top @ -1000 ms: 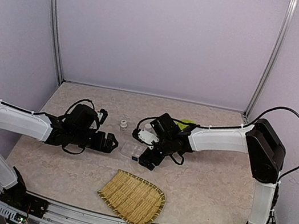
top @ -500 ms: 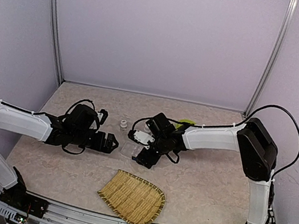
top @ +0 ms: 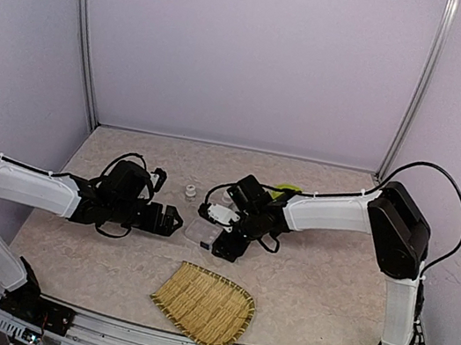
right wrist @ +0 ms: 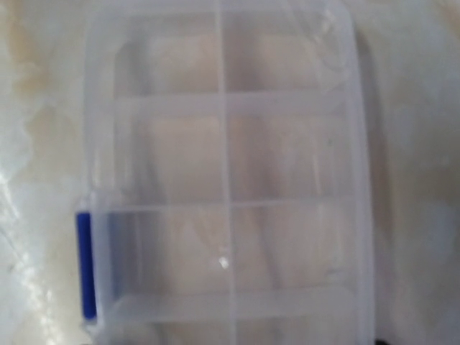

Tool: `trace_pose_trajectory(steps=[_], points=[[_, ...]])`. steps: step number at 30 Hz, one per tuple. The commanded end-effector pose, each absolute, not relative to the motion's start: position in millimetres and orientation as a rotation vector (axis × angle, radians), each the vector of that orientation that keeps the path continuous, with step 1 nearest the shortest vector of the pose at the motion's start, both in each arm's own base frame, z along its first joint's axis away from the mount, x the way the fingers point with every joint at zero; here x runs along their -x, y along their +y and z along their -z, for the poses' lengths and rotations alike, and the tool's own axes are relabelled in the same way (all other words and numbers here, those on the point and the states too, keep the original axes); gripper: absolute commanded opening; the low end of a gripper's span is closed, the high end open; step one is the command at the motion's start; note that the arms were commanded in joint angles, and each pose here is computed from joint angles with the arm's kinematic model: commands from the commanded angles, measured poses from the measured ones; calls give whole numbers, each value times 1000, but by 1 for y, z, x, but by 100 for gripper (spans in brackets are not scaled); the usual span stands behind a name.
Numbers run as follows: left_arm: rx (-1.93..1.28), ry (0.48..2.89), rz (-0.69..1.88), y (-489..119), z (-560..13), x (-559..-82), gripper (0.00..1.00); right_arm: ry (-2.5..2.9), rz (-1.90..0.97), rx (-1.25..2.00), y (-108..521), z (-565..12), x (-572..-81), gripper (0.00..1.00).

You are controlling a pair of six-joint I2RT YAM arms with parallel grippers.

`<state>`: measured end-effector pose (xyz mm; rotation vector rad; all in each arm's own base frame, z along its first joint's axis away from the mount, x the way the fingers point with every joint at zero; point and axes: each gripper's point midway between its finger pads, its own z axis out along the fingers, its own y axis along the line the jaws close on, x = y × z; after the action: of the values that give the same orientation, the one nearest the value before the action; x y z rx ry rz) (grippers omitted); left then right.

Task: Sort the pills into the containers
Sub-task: Pick up the pill container from the center of the board.

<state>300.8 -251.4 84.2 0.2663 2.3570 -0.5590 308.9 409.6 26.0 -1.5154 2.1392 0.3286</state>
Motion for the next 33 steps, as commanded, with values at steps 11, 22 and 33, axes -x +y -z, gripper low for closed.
trace_pose_trajectory(steps=[11,22,33], points=[[-263,2296,665,-258,-104,-293,99,2088,-330,1382,403,-65,-316,56],[-326,2050,983,-286,-172,-279,99,1981,-486,1017,403,-170,-321,55],[-492,1731,1276,-323,-247,-249,99,1924,-770,872,407,-220,-289,56]])
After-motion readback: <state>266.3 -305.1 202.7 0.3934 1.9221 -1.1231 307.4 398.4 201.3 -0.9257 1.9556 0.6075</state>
